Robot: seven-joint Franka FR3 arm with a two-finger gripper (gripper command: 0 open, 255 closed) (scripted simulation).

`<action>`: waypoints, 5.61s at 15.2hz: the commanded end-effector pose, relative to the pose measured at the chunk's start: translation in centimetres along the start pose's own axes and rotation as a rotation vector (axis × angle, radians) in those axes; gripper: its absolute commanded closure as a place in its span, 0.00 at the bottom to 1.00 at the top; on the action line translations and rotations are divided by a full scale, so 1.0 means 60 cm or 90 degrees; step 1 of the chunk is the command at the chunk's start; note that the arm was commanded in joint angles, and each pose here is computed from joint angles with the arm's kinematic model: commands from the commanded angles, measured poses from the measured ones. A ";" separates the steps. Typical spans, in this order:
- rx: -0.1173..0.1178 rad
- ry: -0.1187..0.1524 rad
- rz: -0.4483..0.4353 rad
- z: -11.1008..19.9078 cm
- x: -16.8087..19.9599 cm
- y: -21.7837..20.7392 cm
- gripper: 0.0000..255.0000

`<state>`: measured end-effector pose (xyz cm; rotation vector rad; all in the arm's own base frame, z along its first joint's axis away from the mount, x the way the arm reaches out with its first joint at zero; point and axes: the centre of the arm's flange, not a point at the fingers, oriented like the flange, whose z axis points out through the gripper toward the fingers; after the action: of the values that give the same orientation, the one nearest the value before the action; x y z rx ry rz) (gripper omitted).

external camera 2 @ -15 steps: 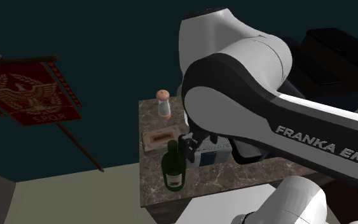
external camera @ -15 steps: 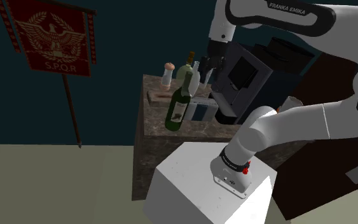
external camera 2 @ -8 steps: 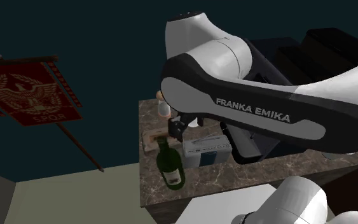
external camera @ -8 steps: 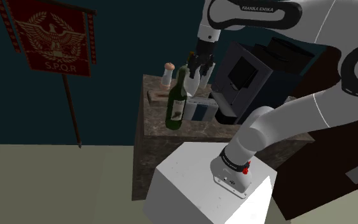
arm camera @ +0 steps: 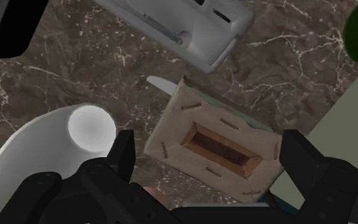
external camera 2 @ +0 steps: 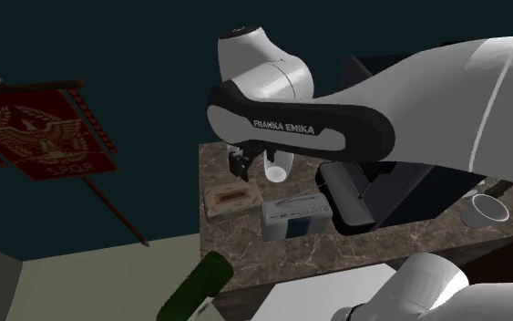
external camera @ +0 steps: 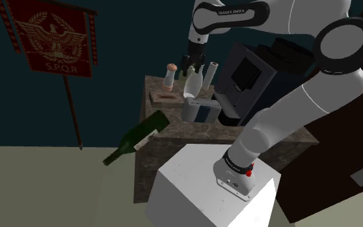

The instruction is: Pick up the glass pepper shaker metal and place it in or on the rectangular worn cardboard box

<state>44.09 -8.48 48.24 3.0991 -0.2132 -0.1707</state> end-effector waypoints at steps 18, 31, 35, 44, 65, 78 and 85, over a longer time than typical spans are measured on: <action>-0.071 0.067 -0.021 0.068 0.323 0.104 0.00; -0.071 0.067 -0.021 0.116 0.328 0.110 0.00; -0.071 0.067 -0.021 0.116 0.328 0.110 1.00; -0.071 0.067 -0.021 0.090 0.325 0.111 1.00; -0.071 0.067 -0.021 -0.093 0.305 0.118 1.00; -0.071 0.067 -0.021 -0.191 0.231 0.068 1.00; -0.071 0.067 -0.021 -0.233 0.115 -0.024 1.00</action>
<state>53.58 -8.50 60.90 2.9922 -0.1433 -0.0200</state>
